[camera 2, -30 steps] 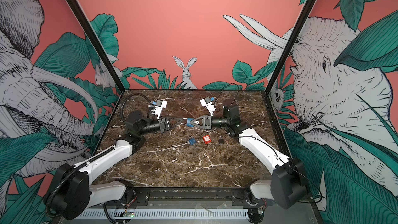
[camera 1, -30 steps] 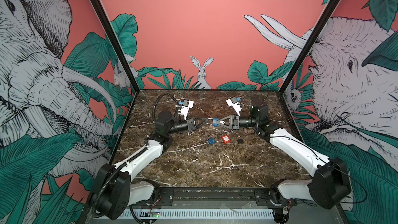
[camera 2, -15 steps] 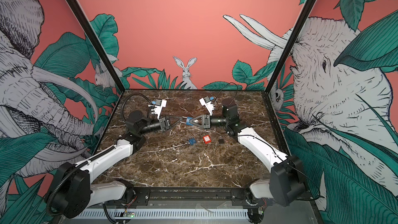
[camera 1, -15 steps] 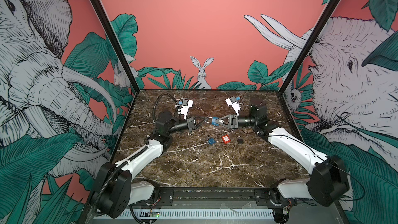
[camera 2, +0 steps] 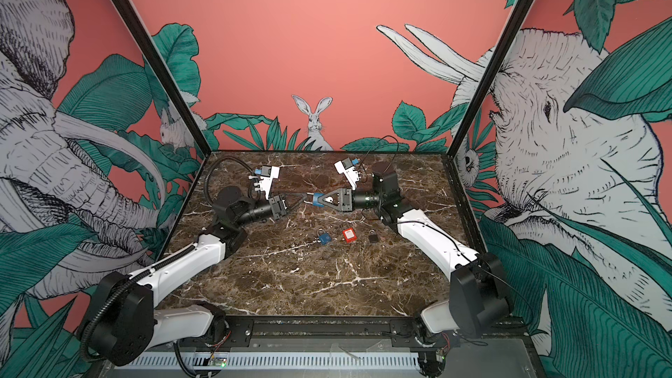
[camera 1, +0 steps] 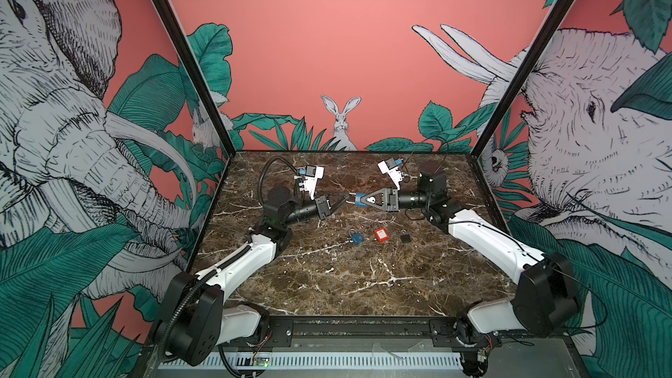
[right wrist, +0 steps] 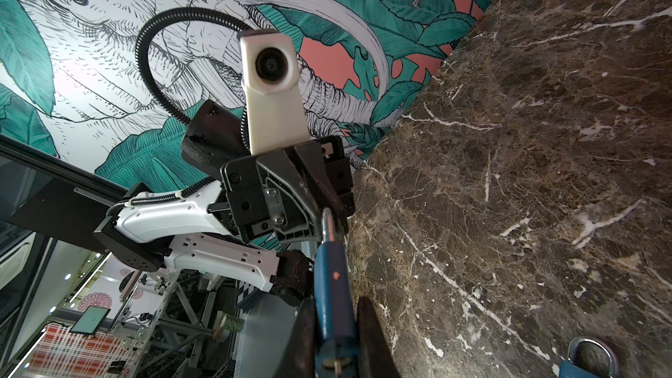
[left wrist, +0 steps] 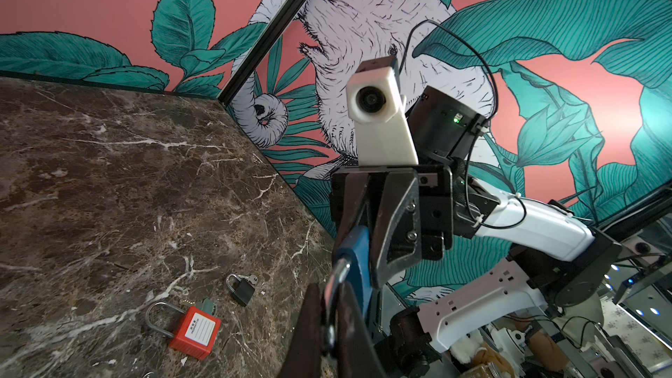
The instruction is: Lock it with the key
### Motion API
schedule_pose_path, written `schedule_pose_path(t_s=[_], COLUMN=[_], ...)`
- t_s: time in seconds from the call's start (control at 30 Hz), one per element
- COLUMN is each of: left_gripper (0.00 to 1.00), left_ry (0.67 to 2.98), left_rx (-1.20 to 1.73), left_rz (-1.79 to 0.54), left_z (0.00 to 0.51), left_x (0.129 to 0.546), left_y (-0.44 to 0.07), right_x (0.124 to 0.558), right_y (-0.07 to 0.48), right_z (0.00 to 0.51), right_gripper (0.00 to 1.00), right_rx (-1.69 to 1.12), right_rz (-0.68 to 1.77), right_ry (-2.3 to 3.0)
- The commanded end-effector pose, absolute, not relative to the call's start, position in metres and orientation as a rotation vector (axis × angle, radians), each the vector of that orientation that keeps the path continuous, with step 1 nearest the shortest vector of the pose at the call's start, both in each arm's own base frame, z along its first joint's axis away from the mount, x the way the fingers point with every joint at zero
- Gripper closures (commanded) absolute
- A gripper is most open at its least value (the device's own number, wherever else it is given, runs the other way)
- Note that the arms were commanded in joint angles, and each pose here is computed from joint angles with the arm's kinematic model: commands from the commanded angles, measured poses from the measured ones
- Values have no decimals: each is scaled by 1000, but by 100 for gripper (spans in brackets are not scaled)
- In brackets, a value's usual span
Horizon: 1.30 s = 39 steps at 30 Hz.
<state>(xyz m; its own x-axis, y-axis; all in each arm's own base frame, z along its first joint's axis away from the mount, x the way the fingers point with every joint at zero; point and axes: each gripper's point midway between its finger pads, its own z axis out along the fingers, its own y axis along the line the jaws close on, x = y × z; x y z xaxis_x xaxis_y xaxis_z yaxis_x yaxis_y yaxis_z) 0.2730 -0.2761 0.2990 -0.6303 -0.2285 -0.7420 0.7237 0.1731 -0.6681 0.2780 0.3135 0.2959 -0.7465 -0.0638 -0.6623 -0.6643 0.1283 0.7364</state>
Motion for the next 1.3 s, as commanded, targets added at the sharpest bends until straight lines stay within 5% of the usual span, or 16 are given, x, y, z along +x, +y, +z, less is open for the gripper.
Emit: schedule_pose_path(t_s=[0.0, 0.3, 0.53, 0.73, 1.07, 1.27], left_gripper=[100, 100, 97, 3, 3, 3], left_ry=[1560, 1601, 1693, 1763, 1754, 1684], left_rx=[773, 740, 581, 467, 569, 730], left_rz=[-1704, -1676, -1428, -1146, -946, -1271], left_z=[324, 314, 299, 299, 302, 315], left_x=[219, 228, 259, 284, 278, 252], left_y=[-307, -308, -284, -251, -235, -269], right_x=[274, 274, 289, 290, 280, 255], right_y=[348, 367, 342, 315, 274, 275], right_z=[314, 304, 297, 288, 289, 320], right_gripper=[100, 100, 100, 100, 100, 100], right_rx=[-781, -801, -722, -678, -697, -801], right_rz=[1652, 1674, 1620, 1541, 1391, 1519], right_ry=[1822, 1837, 1887, 1957, 2071, 1920])
